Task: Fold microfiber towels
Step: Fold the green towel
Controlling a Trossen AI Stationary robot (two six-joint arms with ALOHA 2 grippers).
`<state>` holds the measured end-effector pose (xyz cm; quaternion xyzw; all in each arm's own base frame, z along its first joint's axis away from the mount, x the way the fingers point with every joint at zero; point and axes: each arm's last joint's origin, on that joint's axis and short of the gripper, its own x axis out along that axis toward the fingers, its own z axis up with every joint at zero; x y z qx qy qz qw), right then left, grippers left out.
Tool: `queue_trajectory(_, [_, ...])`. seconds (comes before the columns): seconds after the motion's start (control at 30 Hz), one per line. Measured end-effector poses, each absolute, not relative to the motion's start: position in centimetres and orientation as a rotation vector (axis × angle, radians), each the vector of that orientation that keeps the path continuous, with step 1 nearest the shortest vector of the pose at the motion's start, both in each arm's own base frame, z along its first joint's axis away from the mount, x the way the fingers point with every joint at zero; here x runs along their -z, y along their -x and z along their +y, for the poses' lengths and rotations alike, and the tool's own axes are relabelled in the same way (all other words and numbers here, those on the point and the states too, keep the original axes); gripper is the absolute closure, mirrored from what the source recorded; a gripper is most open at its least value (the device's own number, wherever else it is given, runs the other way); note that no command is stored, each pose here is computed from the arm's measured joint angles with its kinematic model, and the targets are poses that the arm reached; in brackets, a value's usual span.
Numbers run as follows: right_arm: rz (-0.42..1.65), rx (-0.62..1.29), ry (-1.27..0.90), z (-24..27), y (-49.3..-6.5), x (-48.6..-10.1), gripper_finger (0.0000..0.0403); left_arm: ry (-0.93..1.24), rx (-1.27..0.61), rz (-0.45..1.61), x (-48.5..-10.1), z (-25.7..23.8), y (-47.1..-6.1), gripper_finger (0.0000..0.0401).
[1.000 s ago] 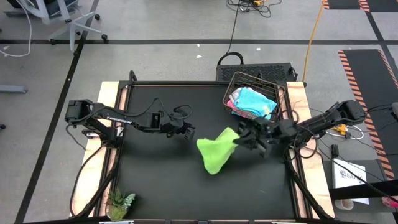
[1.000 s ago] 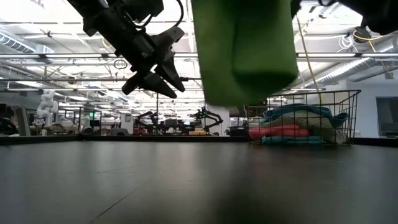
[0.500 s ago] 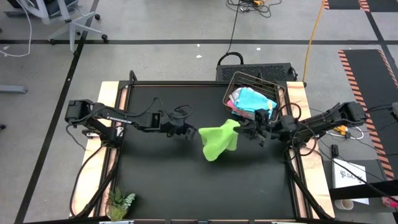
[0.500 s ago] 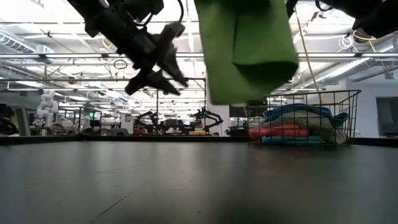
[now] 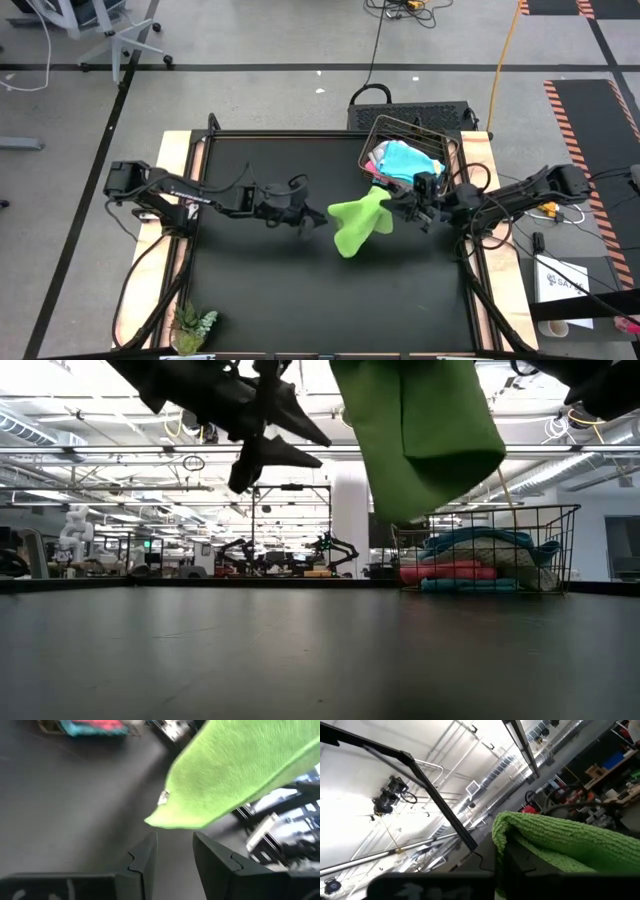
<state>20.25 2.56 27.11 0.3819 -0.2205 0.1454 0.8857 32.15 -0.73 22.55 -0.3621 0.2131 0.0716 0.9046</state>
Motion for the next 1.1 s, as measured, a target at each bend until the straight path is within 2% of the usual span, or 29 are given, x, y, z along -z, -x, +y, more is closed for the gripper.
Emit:
queue_trajectory(0.23, [-0.487,-0.273,-0.782,2.4,-20.0,-27.4,0.0403,0.721,-0.12,0.369,-23.2,-2.2,-32.4,0.0267])
queue_trajectory(0.5, [-0.503,-0.24,-0.781,1.6,-20.1,-27.4,0.0403,0.697,-0.114,0.359,-22.9,-2.4,-32.7,0.0213])
queue_trajectory(0.67, [-0.516,-0.237,-0.781,1.4,-20.0,-27.5,0.0403,0.676,-0.173,0.364,-22.0,-2.3,-33.1,0.0188])
queue_trajectory(0.8, [-0.521,-0.239,-0.781,1.4,-20.0,-27.5,0.0403,0.612,-0.229,0.337,-21.3,-2.0,-33.6,0.0185])
queue_trajectory(1.1, [-0.523,-0.239,-0.781,1.4,-20.0,-27.6,0.0403,0.575,-0.189,0.265,-21.5,-1.1,-34.4,0.0187])
